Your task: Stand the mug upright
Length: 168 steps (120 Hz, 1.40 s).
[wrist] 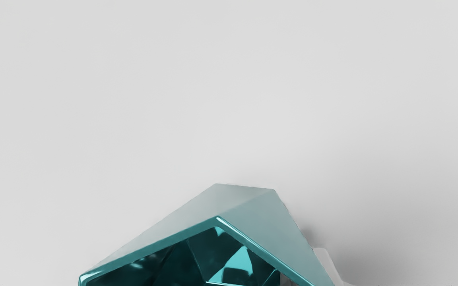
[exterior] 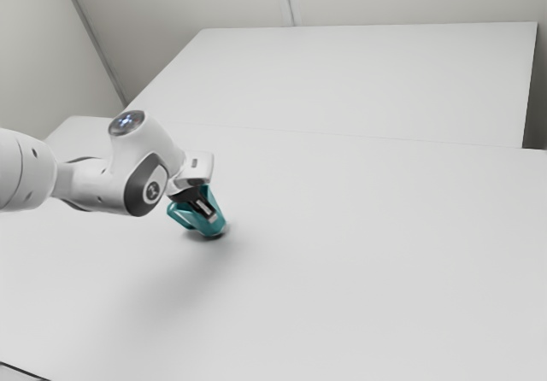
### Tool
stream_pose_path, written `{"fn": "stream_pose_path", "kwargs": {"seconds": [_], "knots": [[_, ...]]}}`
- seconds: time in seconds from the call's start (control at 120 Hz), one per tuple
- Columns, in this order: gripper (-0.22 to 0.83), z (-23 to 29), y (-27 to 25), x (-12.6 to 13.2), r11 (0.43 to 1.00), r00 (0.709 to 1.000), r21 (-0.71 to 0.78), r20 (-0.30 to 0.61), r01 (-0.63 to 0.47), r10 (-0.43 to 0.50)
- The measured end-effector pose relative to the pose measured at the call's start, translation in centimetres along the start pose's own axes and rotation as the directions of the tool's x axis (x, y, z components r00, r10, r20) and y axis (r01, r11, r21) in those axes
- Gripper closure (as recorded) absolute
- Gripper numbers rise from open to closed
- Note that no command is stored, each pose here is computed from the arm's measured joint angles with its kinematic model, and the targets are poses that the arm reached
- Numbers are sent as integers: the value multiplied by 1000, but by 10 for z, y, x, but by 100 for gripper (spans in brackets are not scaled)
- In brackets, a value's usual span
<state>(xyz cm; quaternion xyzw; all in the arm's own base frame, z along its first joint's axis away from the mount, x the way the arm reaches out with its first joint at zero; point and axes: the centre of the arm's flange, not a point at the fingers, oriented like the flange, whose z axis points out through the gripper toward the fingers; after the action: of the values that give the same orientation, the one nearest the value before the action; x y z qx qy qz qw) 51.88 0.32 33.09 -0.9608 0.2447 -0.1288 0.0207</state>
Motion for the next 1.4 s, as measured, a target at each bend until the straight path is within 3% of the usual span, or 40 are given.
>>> {"fn": "stream_pose_path", "kwargs": {"seconds": [0.142,0.592,0.95,1.4], "knots": [[77,0,-6,-4,1000,1000,2,0,27,-27],[48,-1,3,2,1000,1000,-6,1,23,-23],[32,-6,-5,-1,999,999,1,5,37,-37],[23,-44,-9,9,998,1000,57,-17,20,-19]]}}
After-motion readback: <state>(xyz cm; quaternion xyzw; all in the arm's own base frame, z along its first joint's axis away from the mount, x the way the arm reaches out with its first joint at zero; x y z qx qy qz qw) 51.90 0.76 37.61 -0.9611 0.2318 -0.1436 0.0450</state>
